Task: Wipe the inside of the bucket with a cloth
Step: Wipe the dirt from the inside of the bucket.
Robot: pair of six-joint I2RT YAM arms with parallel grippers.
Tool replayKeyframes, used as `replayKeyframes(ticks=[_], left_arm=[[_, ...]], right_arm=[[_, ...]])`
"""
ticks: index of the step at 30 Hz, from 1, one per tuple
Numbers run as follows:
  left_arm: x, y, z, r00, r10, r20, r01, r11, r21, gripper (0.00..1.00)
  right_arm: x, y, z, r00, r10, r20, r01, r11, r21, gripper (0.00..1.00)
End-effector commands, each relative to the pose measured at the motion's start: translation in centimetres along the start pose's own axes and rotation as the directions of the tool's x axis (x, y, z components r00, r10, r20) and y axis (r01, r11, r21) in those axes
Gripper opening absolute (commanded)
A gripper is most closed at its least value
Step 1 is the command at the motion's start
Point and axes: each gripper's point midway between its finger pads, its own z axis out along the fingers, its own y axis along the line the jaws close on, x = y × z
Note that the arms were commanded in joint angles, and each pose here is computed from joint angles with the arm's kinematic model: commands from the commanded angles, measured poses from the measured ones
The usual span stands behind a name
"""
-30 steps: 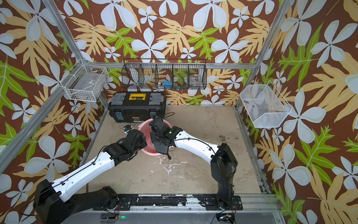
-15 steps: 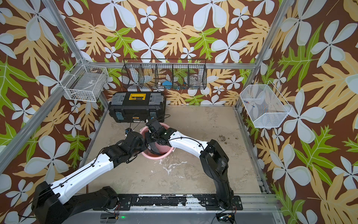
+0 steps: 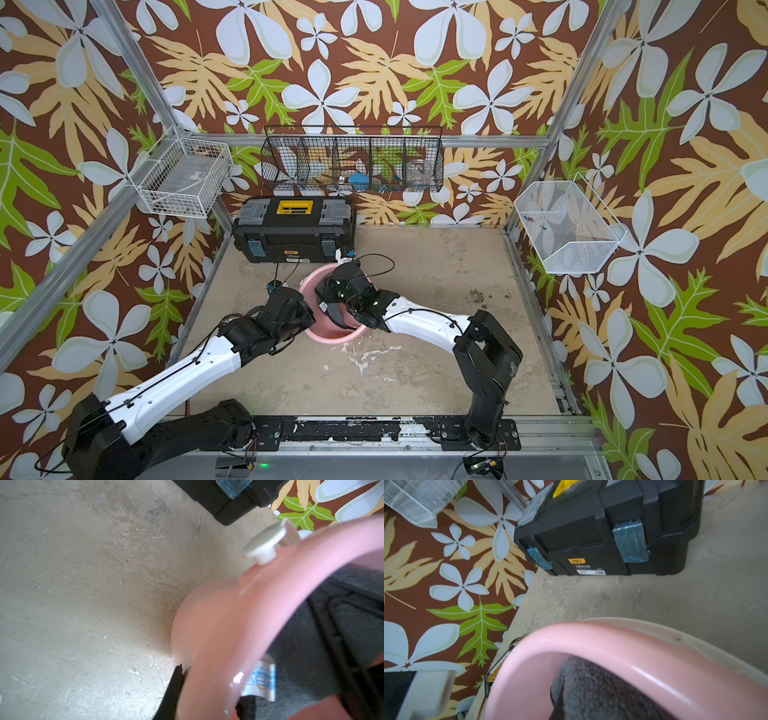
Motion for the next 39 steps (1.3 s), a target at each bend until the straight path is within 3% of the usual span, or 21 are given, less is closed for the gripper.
replayKeyframes(ticks=[1,4,14,21,24,31,35,39], left_arm=[[-0.1,-0.9,0.0,1.0,-0.02,-0.001,0.02,0.999,0.038,0.0],[-0.2,-1.1,0.0,1.0,-0.021,0.002,0.021,0.998,0.051,0.0],[-0.6,-1.9,-0.1,1.0,-0.003,0.01,0.002,0.997,0.075,0.0],[-1.1,-2.2,-0.3,1.0,-0.01,0.029,0.008,0.997,0.072,0.0],[-1.3,-2.3,-0.4,0.999,-0.021,0.035,0.018,0.997,0.074,0.0],[-1.5,-3.1,-0.8,0.999,-0.046,0.027,0.043,0.994,0.105,0.0],[-1.6,-3.2,-0.8,0.998,-0.052,0.027,0.049,0.993,0.107,0.0],[-1.2,-3.2,-0.6,0.998,-0.055,0.009,0.054,0.993,0.108,0.0]], right_arm=[[-3.1,-0.3,-1.3,0.985,0.06,0.164,-0.064,0.998,0.019,0.0],[-2.8,-0.1,-0.6,0.987,0.051,0.152,-0.054,0.998,0.013,0.0],[4.2,1.1,6.4,0.986,-0.027,-0.162,0.026,1.0,-0.006,0.0],[7.0,-0.5,6.3,0.96,-0.121,-0.254,0.137,0.989,0.046,0.0],[7.8,-2.3,5.8,0.932,-0.191,-0.309,0.239,0.963,0.127,0.0],[7.9,-6.9,5.1,0.877,-0.31,-0.368,0.432,0.843,0.32,0.0],[8.7,-8.5,5.4,0.844,-0.339,-0.415,0.494,0.794,0.355,0.0],[9.6,-10.1,5.8,0.831,-0.325,-0.451,0.504,0.784,0.363,0.0]])
